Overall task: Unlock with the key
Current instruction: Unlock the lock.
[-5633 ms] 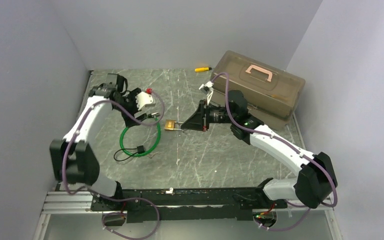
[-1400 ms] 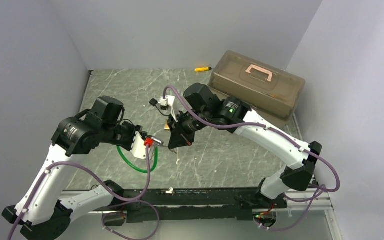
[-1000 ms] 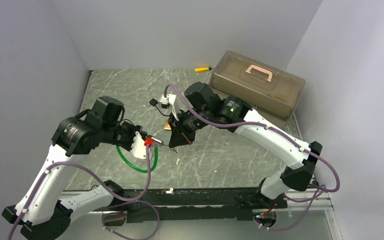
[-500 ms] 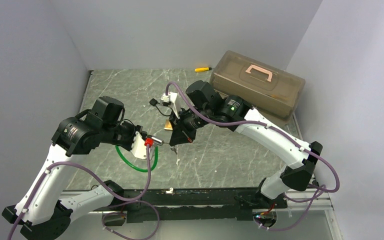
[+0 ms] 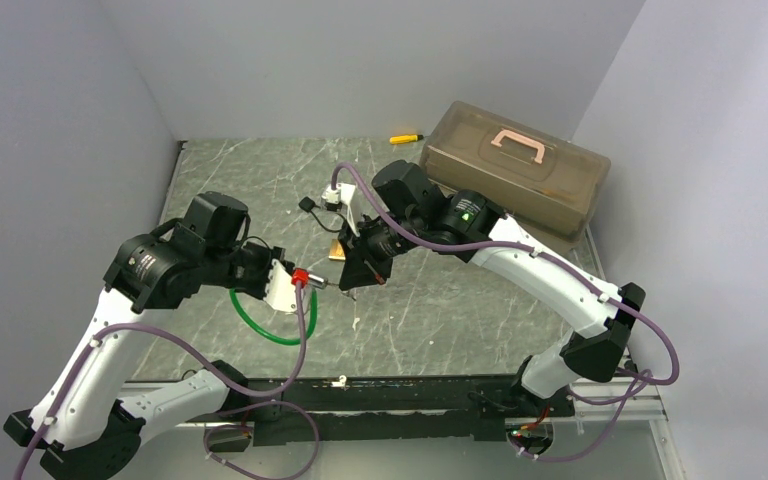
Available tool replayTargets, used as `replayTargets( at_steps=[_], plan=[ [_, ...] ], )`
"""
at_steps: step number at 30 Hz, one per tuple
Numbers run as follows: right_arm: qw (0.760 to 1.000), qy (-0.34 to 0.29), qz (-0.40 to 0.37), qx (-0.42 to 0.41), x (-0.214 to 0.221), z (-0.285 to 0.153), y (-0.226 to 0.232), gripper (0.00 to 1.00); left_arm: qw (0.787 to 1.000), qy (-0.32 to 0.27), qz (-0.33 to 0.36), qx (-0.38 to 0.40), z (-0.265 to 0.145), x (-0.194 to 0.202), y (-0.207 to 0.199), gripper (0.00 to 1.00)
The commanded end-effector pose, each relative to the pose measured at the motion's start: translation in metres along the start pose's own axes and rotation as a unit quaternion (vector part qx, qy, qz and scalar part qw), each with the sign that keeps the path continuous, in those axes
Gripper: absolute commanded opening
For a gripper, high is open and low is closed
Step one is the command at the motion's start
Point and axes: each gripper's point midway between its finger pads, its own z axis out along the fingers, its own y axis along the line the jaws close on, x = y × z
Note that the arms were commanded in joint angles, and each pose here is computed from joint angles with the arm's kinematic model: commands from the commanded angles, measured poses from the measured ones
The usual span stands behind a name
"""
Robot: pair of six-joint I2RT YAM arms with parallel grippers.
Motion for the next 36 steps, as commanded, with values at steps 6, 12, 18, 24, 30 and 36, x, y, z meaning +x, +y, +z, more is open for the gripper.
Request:
replayTargets(
  at_steps=[6, 12, 18, 24, 30, 36],
  plan=[
    [0.999, -0.028, -0.006, 0.015, -0.016, 0.001, -0.007, 0.0, 0.999, 0.001, 0.002, -0.041, -0.005, -0.005, 0.015, 0.0],
    [1.0, -0.02, 0.004, 0.017, -0.015, 0.007, -0.011, 0.0, 0.999, 0.021, 0.015, -0.034, -0.003, 0.0, 0.013, 0.0],
    [1.0, -0.019, 0.008, 0.018, -0.016, 0.011, -0.015, 0.0, 0.999, 0.033, 0.024, -0.025, 0.003, 0.004, 0.01, 0.0],
    [0.999, -0.032, 0.013, 0.011, -0.021, 0.017, -0.016, 0.0, 0.998, 0.042, 0.029, -0.028, 0.006, 0.006, 0.013, 0.0],
    [0.999, -0.05, 0.02, 0.001, -0.028, 0.023, -0.015, 0.0, 0.998, 0.054, 0.02, -0.039, 0.01, 0.009, 0.017, 0.0],
    [0.999, -0.039, 0.027, 0.005, -0.023, 0.032, -0.023, 0.0, 0.997, 0.052, 0.026, -0.047, 0.007, 0.003, 0.023, 0.0]
  ],
)
